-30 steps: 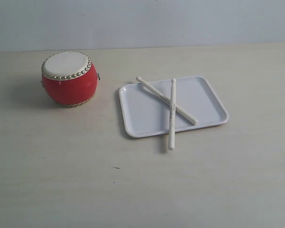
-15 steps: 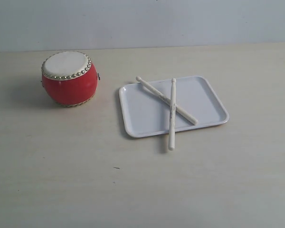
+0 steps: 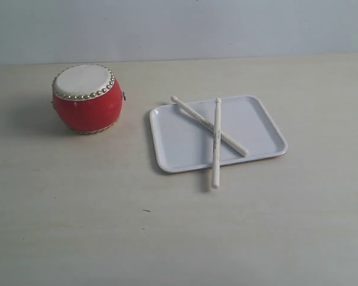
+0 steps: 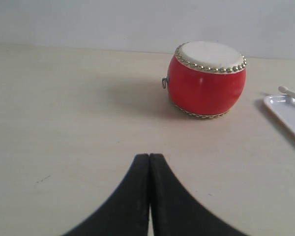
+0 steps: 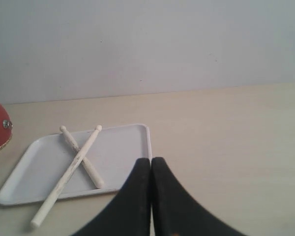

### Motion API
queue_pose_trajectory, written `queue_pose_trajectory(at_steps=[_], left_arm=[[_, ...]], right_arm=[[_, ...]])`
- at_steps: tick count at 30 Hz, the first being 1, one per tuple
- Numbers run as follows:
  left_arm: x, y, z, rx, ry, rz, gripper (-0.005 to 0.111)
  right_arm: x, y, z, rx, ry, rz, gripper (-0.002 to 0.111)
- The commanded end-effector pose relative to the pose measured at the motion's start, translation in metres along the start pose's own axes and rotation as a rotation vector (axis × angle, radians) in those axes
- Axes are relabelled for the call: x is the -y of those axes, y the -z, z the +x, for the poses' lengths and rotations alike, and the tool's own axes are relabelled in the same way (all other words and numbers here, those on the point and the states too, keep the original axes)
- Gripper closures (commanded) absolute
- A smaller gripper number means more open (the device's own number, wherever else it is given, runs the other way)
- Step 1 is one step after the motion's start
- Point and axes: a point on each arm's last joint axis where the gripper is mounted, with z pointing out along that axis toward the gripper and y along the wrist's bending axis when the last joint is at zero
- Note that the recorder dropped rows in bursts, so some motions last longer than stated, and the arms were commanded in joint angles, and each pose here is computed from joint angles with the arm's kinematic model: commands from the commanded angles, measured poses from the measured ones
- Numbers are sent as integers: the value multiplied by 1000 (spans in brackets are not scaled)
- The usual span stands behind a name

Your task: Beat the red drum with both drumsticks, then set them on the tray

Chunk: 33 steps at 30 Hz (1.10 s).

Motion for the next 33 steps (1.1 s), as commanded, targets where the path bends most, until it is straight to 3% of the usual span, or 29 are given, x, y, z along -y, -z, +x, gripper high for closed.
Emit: queue_pose_trajectory(at_steps=[1, 22, 25, 33], left_arm=[[0, 0, 0, 13, 6, 0, 107], [0, 0, 0, 13, 6, 0, 107], [0, 0, 0, 13, 6, 0, 107], [0, 0, 0, 13, 6, 0, 107]], right_arm=[[0, 0, 1, 3, -6, 3, 108], [0, 0, 1, 3, 1, 5, 108], [1, 0, 1, 3, 92, 16, 108], [1, 0, 1, 3, 94, 16, 108]])
